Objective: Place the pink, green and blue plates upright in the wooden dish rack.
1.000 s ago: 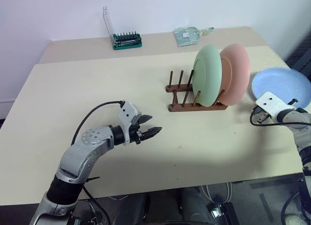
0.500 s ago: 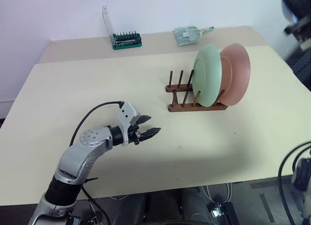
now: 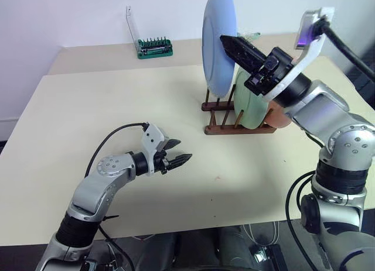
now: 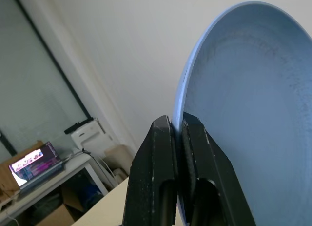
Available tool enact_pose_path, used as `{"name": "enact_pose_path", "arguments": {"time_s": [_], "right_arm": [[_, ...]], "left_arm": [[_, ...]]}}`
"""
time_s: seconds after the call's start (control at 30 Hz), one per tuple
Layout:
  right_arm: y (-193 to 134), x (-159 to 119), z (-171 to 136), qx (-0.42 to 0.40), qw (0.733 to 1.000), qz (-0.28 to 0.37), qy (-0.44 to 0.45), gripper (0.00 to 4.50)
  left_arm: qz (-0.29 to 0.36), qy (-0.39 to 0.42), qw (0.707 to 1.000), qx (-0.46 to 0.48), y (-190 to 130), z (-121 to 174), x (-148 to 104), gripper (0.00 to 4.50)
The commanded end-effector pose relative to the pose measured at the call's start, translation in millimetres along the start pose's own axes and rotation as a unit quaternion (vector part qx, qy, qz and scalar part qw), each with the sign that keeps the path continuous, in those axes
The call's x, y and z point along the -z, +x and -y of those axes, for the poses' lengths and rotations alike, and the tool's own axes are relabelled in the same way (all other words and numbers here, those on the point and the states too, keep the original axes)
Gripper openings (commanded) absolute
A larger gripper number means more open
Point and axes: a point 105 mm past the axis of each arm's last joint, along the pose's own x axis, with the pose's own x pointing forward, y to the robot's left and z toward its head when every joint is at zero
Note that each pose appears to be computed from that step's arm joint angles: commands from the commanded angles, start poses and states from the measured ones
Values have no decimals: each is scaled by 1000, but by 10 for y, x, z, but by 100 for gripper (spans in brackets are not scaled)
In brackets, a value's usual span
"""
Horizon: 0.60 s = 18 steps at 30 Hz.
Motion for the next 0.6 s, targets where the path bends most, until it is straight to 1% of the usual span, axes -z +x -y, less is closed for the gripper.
{"name": "enact_pose_path", "arguments": {"time_s": [0.03,0.2,0.3,0.43,0.53,0.6], "right_arm": [[1,4,85,28,999,5,21,5],[3,102,206,55,997,-7,49,5],[-12,143,332,85,995,-12,43,5],[-39,188,445,101,994,-18,46,5],[-31,190,471,104,993,-16,44,98],[-18,142,464,105,994,-12,8,194]], "left_arm": [[22,22,1000,-2,-26,29,-124,308],[23,21,1000,-1,-23,34,-125,308],[25,20,999,0,-21,34,-139,308],[25,20,999,-1,-30,28,-146,308],[24,21,999,-2,-39,25,-145,308],[24,21,999,-2,-44,27,-150,308]]}}
